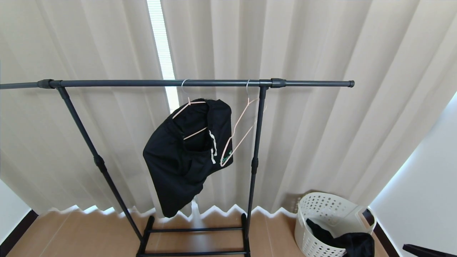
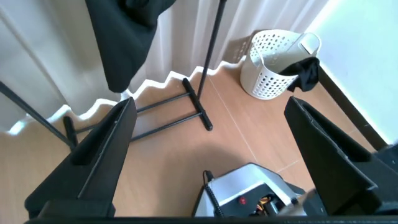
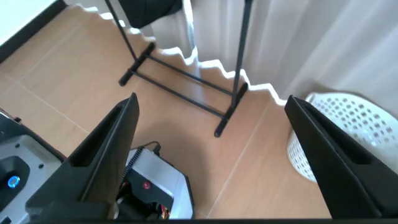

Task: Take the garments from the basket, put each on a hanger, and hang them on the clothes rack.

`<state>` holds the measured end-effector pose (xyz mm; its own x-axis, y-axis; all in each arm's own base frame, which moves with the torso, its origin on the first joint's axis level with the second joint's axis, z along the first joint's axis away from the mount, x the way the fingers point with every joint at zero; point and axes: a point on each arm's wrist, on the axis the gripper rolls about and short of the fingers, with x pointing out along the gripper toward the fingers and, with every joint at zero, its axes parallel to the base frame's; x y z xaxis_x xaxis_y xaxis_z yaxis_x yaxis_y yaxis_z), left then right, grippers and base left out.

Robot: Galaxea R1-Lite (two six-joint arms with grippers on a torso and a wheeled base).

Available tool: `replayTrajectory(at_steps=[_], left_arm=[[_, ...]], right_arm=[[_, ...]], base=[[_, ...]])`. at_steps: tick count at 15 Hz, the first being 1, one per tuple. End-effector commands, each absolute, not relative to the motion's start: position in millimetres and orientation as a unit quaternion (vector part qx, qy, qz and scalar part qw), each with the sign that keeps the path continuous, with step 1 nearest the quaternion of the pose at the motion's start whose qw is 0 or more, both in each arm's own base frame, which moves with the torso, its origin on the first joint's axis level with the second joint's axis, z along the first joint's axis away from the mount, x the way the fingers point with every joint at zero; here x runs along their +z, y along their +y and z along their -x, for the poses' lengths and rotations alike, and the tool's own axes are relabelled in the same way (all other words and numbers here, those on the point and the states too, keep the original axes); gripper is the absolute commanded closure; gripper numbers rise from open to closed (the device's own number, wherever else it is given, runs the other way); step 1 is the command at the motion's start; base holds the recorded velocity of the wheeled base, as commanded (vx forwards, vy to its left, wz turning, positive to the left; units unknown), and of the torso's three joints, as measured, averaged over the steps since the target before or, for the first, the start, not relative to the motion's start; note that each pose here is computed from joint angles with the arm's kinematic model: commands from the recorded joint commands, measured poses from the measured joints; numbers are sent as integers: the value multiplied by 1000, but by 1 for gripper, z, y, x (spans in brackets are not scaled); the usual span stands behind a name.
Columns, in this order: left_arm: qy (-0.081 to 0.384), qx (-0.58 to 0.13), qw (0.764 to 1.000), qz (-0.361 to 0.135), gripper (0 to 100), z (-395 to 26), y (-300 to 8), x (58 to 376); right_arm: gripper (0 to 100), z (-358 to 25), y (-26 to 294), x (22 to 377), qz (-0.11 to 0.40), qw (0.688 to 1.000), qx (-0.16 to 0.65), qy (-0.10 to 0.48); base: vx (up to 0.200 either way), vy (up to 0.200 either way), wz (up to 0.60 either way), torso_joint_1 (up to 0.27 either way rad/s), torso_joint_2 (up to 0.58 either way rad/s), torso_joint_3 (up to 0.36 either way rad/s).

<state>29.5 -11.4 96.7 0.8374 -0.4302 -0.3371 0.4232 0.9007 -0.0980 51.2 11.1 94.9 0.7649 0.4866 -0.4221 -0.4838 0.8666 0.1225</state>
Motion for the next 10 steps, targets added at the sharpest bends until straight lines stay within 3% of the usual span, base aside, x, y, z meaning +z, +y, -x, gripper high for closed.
replayTrajectory(at_steps=[1,4,6,7,10], left_arm=[[118,-212,970,11,0,-3,-7,88],[110,-195,974,-9,0,-3,-7,88],[110,-162,981,-11,0,-3,-6,88],[89,-106,989,-45,0,1,-5,86],[0,-99,993,-57,0,18,-6,83]], right_arm=[[0,-12,10,82,15,953,239,184],[0,-4,9,81,20,967,196,163],[0,2,5,79,46,985,101,132],[0,9,3,79,60,992,57,92],[0,13,3,78,55,994,68,65]], base=[[0,0,0,0,0,0],[0,0,0,0,0,0],[0,0,0,0,0,0],[0,0,0,0,0,0],[0,0,0,0,0,0]])
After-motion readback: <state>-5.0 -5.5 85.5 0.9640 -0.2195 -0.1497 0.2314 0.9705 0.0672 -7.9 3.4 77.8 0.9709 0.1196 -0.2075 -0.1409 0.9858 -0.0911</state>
